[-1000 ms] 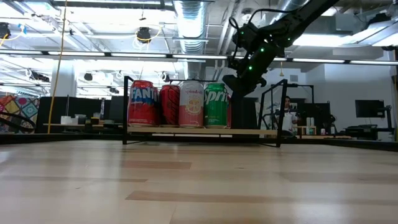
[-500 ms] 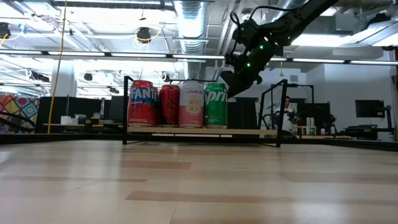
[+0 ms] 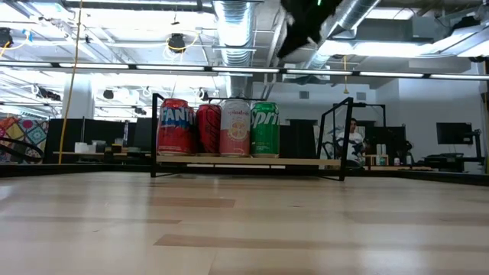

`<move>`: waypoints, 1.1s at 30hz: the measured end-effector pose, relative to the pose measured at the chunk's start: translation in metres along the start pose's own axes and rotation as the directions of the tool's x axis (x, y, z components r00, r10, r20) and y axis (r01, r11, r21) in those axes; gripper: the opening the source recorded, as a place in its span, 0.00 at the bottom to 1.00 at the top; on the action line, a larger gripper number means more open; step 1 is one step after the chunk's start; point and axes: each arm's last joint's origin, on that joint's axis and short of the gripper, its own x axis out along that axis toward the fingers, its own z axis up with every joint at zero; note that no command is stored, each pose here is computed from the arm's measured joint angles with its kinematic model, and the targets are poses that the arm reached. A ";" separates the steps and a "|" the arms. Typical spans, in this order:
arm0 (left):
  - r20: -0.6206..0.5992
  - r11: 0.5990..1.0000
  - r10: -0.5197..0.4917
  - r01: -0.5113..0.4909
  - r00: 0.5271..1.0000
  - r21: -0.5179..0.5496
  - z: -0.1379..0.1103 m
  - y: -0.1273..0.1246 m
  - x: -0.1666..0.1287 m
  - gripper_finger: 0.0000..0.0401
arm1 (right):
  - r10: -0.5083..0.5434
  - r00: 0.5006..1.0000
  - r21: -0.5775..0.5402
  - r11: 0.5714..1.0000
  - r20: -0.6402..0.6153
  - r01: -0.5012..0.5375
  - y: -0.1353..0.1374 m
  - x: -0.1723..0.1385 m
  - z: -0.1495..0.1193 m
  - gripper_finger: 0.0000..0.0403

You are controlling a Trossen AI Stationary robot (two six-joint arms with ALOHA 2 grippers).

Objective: Place canned beverage on shelf
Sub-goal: Put the red silver soda can on the shelf

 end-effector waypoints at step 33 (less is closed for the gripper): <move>0.202 0.961 -0.253 0.269 0.946 -0.061 0.019 -0.025 -0.010 0.81 | 0.600 0.710 -0.374 0.795 0.368 -0.478 0.399 0.072 0.005 0.90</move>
